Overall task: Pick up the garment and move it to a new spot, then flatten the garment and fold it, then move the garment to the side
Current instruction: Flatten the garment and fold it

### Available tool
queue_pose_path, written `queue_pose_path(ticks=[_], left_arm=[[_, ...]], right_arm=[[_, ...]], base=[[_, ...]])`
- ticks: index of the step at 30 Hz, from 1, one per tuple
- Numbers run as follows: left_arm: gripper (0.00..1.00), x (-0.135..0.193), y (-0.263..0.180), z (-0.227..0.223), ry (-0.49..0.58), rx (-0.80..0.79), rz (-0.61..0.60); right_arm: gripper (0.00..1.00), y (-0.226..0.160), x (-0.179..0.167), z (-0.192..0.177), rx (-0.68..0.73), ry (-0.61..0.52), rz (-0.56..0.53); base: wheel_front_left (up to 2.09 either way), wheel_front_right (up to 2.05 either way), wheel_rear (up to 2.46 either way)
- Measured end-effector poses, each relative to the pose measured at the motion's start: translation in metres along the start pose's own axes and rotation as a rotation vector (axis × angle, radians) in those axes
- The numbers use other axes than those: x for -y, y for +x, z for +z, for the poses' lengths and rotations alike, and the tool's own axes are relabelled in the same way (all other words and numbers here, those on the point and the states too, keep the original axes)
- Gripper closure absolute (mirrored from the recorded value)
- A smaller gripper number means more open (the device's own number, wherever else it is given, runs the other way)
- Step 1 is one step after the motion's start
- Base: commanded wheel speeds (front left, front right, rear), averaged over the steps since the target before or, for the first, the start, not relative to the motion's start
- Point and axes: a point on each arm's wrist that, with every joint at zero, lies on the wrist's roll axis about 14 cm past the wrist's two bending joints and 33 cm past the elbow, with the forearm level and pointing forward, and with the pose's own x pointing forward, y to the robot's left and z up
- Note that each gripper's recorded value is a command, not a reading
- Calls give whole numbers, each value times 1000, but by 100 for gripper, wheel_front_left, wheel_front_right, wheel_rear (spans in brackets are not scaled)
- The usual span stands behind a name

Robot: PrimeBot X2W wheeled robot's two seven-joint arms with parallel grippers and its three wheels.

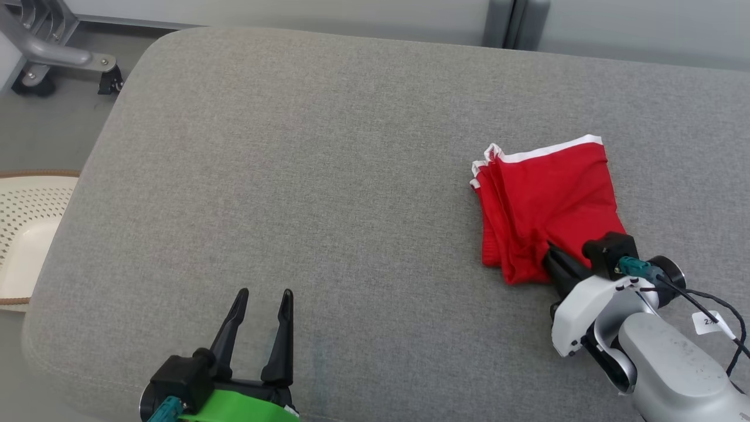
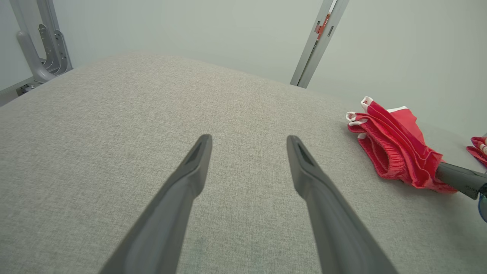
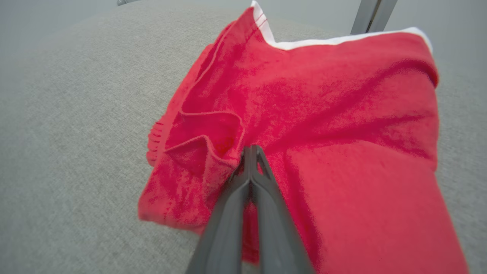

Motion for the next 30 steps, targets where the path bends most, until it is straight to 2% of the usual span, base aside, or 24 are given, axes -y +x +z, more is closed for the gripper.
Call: queue_pose_path(ticks=[10, 17, 21, 24, 25, 26, 27, 28, 29, 30], left_arm=[[0, 8, 0, -1, 0, 0, -25], [0, 5, -15, -2, -3, 1, 0], [0, 4, -26, -3, 1, 4, 9], [0, 1, -36, -2, 17, 12, 20], [0, 0, -38, -2, 21, 15, 22], [0, -1, -40, -1, 26, 20, 25], [0, -2, -42, 0, 32, 26, 24], [0, -2, -42, 1, 38, 28, 23], [0, -3, -43, 1, 46, 30, 23], [0, -3, -44, 1, 52, 29, 17]], right_arm=[[100, -7, -32, -6, -21, -5, 102], [100, -23, -43, -8, -36, -16, 129], [100, -36, -39, 5, 25, 13, 92], [100, -53, -16, 22, 100, 44, -7], [95, -59, -10, 26, 120, 47, -35], [81, -67, -4, 31, 145, 47, -63], [60, -75, 3, 36, 173, 47, -95], [49, -81, 7, 41, 199, 50, -118], [0, -90, 13, 49, 237, 54, -153], [0, -100, 20, 54, 270, 58, -193]], base=[[0, 0, 0], [0, 0, 0], [0, 0, 0], [0, 0, 0], [0, 0, 0], [0, 0, 0], [0, 0, 0], [0, 0, 0], [0, 0, 0], [0, 0, 0]])
